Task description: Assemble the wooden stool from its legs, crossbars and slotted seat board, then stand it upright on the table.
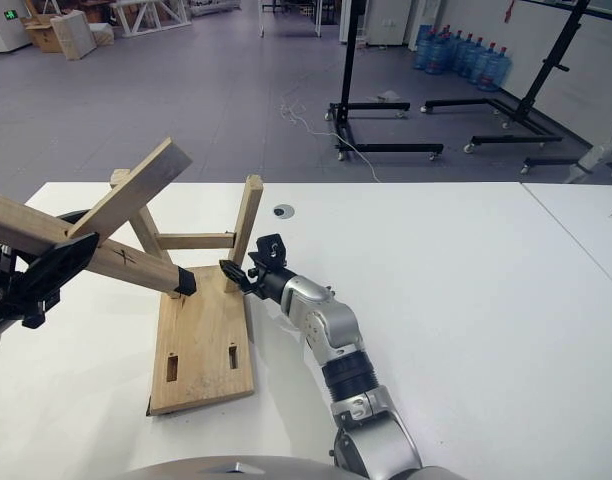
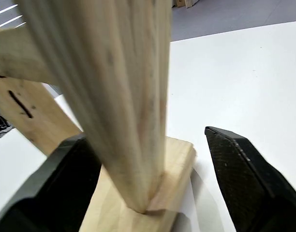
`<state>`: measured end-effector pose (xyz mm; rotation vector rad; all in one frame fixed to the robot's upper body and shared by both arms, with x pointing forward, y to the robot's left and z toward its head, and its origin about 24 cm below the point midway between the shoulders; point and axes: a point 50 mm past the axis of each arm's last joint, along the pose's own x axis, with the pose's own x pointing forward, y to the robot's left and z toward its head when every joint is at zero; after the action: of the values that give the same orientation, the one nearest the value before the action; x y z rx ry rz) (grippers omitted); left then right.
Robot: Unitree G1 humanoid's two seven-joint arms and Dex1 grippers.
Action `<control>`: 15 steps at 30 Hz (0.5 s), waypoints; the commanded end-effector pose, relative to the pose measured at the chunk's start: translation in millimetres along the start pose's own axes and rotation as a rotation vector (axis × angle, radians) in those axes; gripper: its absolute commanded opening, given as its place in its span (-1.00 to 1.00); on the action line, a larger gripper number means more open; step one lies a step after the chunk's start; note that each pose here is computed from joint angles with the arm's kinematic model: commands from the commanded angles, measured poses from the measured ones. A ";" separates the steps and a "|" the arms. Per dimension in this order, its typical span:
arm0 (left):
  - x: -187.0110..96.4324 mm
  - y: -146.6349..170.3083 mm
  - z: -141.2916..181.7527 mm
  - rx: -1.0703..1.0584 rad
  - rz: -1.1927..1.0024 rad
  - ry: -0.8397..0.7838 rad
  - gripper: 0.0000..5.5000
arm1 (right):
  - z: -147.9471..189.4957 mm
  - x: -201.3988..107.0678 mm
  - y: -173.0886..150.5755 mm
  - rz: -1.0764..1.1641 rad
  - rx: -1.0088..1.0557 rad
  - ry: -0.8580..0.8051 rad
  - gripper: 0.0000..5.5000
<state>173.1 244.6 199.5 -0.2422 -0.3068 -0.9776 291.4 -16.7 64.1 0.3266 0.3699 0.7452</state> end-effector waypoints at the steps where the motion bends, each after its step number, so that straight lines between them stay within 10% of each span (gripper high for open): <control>1: 0.8 -1.4 -0.6 0.013 -0.004 0.007 -0.24 | 2.3 3.9 -2.1 -0.036 -0.018 -0.001 0.10; 15: -2.4 -4.8 -9.8 0.026 0.040 0.010 -0.24 | 6.2 -17.8 -29.9 -0.104 -0.108 -0.025 -0.51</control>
<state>171.0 243.0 188.4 -0.2436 -0.2962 -0.9342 299.8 -37.6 65.0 0.2449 0.3174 0.6754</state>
